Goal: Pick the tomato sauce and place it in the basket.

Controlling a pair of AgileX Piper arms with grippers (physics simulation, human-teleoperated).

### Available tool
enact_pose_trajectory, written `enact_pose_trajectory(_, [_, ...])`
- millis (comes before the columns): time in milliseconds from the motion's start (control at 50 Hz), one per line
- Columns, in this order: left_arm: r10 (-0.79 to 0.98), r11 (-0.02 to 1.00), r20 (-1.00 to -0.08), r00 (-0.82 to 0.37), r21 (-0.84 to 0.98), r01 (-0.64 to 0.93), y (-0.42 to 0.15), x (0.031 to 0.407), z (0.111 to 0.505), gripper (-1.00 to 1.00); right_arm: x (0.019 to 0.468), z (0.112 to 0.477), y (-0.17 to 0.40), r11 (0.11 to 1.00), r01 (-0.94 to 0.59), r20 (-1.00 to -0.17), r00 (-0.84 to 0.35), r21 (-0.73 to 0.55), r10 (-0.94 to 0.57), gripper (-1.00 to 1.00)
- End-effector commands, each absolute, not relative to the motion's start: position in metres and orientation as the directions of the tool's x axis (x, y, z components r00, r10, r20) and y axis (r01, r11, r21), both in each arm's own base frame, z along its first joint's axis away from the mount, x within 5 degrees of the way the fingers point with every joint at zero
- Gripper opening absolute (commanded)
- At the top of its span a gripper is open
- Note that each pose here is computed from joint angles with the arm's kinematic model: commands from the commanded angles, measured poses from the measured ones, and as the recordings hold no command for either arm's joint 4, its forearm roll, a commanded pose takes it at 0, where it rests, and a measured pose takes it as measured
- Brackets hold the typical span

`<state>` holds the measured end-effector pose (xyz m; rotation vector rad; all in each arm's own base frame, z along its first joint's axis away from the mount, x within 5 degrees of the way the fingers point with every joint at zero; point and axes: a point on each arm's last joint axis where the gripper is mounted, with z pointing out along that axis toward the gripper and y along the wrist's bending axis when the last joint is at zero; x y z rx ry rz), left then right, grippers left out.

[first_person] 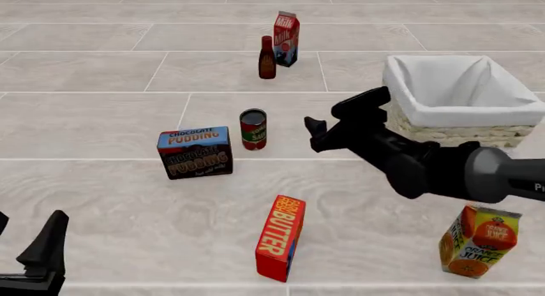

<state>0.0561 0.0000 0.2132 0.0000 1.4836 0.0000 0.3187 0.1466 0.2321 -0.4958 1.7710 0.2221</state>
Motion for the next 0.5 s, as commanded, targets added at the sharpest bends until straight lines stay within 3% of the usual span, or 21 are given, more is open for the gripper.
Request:
enact_pose_trajectory(20, [0.000,1.000,-0.996,0.087,0.000,0.000,0.000,0.056,0.213,1.00,0.333,0.229,0.163,0.880,-0.462,-0.960,-0.177,-0.112,-0.215,1.00])
enact_pose_trajectory(500, [0.000,1.000,-0.996,0.087,0.000,0.000,0.000,0.056,0.213,1.00,0.359,0.212,0.192,0.861,-0.496,-0.956,-0.183,-0.111,-0.228,1.00])
